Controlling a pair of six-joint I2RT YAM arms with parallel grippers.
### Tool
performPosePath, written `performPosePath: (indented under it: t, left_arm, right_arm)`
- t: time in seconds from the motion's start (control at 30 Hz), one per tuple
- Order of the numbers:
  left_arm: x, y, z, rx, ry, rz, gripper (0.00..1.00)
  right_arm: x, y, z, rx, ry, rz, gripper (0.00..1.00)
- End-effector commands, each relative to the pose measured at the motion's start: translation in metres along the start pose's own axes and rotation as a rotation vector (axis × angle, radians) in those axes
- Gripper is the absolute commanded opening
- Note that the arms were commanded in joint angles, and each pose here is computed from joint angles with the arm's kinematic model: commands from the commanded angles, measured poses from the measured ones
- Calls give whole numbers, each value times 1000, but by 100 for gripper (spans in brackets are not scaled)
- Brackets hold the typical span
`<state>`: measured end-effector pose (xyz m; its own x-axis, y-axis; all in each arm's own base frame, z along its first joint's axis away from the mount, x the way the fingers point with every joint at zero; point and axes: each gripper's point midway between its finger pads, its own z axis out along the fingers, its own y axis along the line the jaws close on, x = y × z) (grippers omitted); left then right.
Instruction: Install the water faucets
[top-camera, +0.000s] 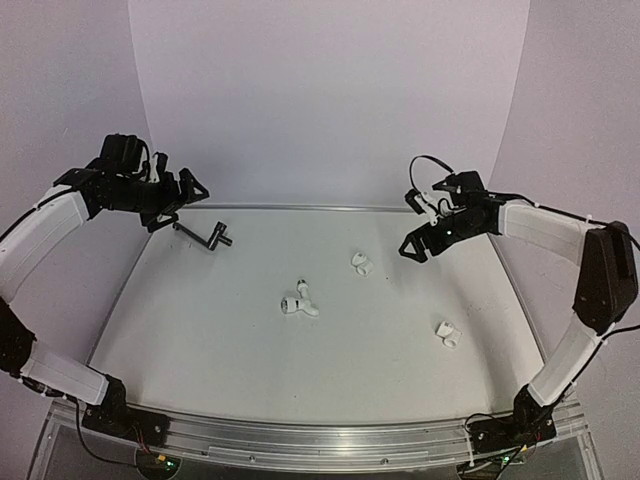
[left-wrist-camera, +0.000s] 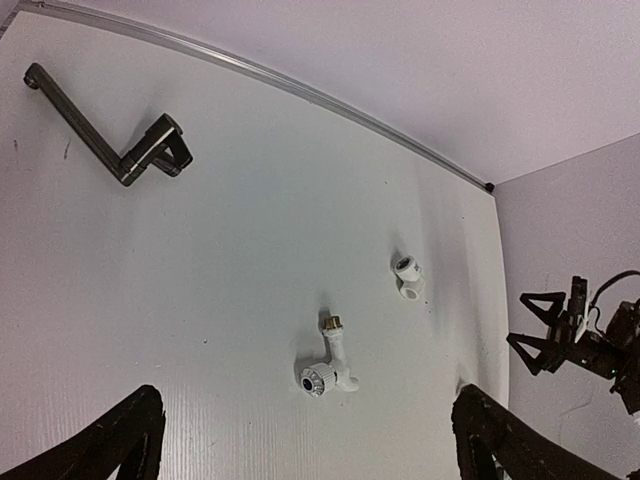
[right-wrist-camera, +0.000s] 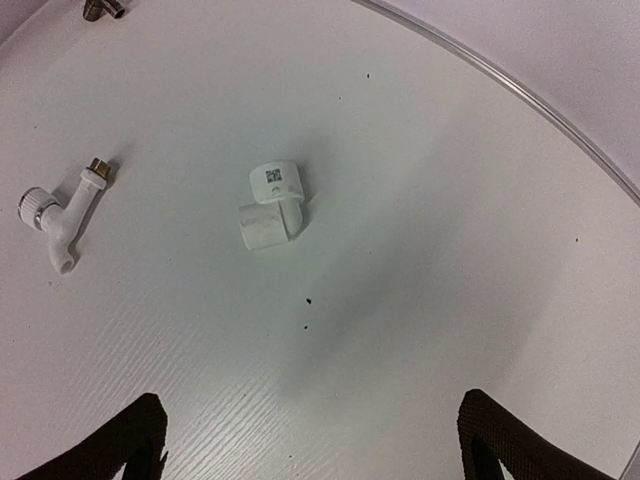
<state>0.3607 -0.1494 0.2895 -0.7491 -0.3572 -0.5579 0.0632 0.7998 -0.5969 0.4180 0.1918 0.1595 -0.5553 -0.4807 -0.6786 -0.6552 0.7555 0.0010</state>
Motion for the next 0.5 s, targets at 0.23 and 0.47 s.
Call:
performPosePath:
  t: [0.23,0.47]
  left_arm:
    - [2,-71,51,278,15,104,100]
    - [8,-85,96,295,50,118,100]
  right_arm:
    - [-30,7,78,-93,50,60,98]
    - [-17,16,124,-139,107,74,95]
